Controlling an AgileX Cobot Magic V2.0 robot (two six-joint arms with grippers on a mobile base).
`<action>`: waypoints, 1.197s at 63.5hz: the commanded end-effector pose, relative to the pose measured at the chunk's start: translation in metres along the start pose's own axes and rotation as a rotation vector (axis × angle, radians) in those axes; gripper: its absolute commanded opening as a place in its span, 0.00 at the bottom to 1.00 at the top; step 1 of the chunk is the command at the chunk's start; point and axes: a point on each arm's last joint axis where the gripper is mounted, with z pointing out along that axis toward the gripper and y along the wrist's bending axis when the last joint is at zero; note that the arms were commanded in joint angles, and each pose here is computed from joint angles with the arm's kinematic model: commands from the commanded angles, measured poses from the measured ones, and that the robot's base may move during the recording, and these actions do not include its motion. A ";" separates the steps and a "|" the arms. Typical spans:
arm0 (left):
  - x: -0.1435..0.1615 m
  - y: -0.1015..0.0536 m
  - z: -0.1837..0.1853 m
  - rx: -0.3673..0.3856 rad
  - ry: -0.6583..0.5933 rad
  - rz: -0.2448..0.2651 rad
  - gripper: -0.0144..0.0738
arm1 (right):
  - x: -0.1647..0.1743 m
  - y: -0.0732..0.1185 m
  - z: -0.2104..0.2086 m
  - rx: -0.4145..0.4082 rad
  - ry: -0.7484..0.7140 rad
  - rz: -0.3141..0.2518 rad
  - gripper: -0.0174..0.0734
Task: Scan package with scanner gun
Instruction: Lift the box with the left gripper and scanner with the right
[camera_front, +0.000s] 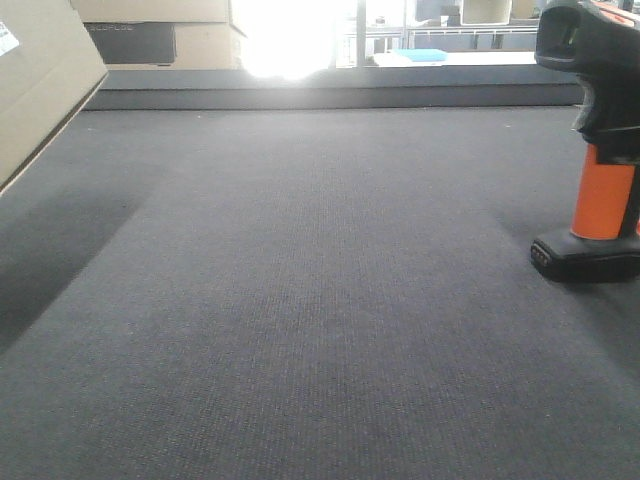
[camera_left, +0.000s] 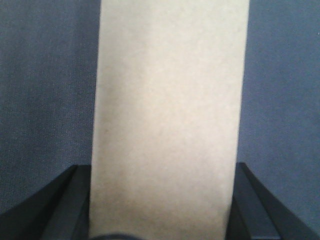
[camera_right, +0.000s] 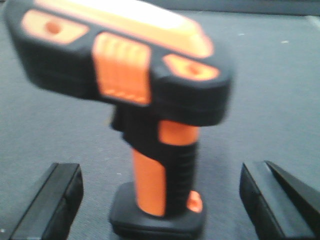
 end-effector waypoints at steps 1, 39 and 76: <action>-0.002 -0.001 -0.003 0.012 -0.031 -0.002 0.49 | -0.001 0.001 0.005 -0.008 -0.053 -0.003 0.77; -0.006 0.000 0.008 0.006 -0.009 -0.006 0.49 | -0.001 0.001 0.019 0.003 -0.114 0.006 0.77; -0.006 0.000 0.011 0.004 0.003 -0.007 0.49 | -0.007 0.002 0.045 0.021 -0.133 0.016 0.77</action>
